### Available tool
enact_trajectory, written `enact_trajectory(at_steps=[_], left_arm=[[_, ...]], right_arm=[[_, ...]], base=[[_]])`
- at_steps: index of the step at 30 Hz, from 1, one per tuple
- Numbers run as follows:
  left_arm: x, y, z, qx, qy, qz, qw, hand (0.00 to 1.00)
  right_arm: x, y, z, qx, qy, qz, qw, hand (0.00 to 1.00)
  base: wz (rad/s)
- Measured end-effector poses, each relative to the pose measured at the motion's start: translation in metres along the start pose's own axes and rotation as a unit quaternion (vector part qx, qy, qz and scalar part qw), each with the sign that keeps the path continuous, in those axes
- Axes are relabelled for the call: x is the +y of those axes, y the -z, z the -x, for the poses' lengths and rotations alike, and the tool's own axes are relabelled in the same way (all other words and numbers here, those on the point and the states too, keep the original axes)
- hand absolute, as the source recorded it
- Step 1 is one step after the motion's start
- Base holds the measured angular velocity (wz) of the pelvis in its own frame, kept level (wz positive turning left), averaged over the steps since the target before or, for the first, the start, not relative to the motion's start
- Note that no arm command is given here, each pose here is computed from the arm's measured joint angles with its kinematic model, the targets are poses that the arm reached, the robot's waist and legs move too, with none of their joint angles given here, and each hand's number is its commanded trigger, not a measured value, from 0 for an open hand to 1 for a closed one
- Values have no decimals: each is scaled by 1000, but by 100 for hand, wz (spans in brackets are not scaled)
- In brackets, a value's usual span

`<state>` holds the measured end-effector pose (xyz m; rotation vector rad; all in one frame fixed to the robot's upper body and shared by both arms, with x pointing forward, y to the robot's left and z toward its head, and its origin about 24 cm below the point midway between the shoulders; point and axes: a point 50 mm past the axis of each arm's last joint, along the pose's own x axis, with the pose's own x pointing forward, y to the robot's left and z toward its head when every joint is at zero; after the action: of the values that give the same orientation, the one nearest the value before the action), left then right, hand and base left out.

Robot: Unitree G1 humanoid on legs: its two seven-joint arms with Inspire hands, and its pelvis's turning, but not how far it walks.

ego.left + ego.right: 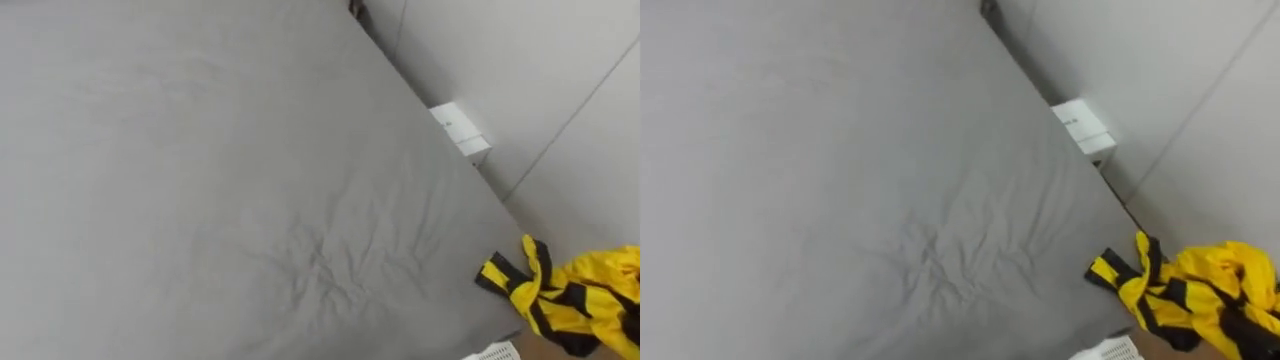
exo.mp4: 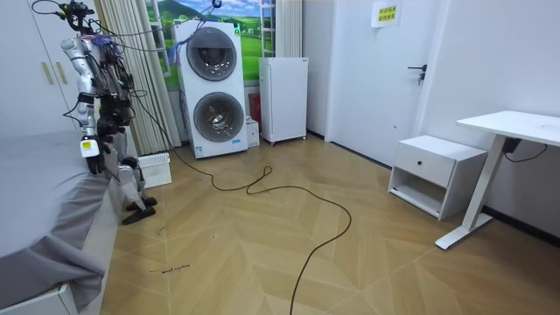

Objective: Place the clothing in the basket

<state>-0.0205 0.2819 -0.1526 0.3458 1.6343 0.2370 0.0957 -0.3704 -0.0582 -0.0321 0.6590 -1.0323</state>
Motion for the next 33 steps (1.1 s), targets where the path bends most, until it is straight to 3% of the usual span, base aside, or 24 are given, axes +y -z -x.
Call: enact_trajectory(at_steps=[14, 21, 26, 33], left_arm=[[5, 3, 0, 26, -19, -24, 999, 0], [1, -13, 0, -8, -35, -16, 999, 0], [-7, -21, 0, -36, -19, 42, 998, 0], [-15, -52, 2, -73, -25, 53, 996, 0]], right_arm=[[-6, 20, 2, 41, 30, -1, 999, 100], [16, 2, -7, 26, 32, 0, 999, 100], [38, -15, -11, 8, 13, -7, 1000, 100], [63, -34, -15, -19, 19, 20, 999, 100]], base=[[-26], [-29], [-1], [6]])
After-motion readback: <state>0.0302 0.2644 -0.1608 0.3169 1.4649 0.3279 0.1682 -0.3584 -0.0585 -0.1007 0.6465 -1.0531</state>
